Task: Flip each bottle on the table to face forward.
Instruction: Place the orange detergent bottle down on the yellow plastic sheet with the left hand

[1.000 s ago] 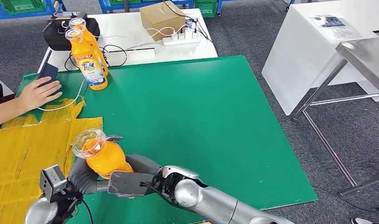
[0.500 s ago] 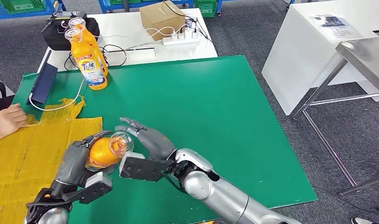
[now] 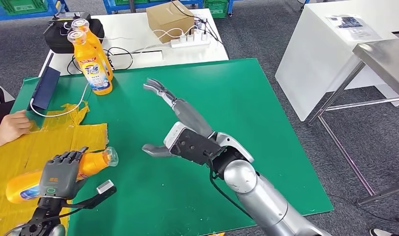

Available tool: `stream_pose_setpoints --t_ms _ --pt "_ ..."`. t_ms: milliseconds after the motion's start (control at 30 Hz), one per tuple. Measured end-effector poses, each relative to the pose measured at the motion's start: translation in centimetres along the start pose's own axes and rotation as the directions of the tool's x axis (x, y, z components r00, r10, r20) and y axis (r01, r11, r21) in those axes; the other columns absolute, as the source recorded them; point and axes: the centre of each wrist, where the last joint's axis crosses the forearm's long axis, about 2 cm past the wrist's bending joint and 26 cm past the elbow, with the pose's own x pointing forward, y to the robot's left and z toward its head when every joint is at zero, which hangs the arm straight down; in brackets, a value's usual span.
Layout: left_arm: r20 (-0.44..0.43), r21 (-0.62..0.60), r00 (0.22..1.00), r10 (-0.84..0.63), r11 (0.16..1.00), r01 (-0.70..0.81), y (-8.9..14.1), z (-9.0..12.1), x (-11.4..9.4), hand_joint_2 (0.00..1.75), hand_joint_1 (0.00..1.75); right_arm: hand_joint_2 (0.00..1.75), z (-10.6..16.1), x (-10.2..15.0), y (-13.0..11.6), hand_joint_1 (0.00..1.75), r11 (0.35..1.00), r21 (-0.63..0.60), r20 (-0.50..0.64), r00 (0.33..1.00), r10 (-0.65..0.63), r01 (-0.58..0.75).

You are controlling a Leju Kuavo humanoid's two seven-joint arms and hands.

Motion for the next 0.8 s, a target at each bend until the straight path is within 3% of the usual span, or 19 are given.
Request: stream_pose_setpoints --t_ms 167,333,467,800 --pt "-0.026 -0.149 0.998 -0.059 0.987 0.055 -3.2 0.1 -1.7 1.75 1.75 1.75 0.0 0.5 -0.4 0.00 1.000 -0.005 0.019 1.000 0.005 -0.005" --pt "-0.015 -0.226 0.996 -0.088 0.971 0.082 -4.5 -0.6 -2.6 1.75 1.75 1.75 -0.1 0.6 -0.6 0.00 1.000 -0.005 0.024 1.000 0.009 -0.009" --pt "0.008 -0.273 0.995 -0.097 0.957 0.095 -5.2 -1.3 -3.6 1.75 0.00 1.75 -0.1 0.6 -0.7 0.00 1.000 -0.004 0.026 1.000 0.011 -0.011" --pt "0.029 -0.295 0.994 -0.103 0.949 0.107 -5.9 -1.6 -4.5 1.75 0.00 1.75 0.1 0.4 -0.8 0.00 1.000 0.002 0.021 1.000 0.017 -0.017"
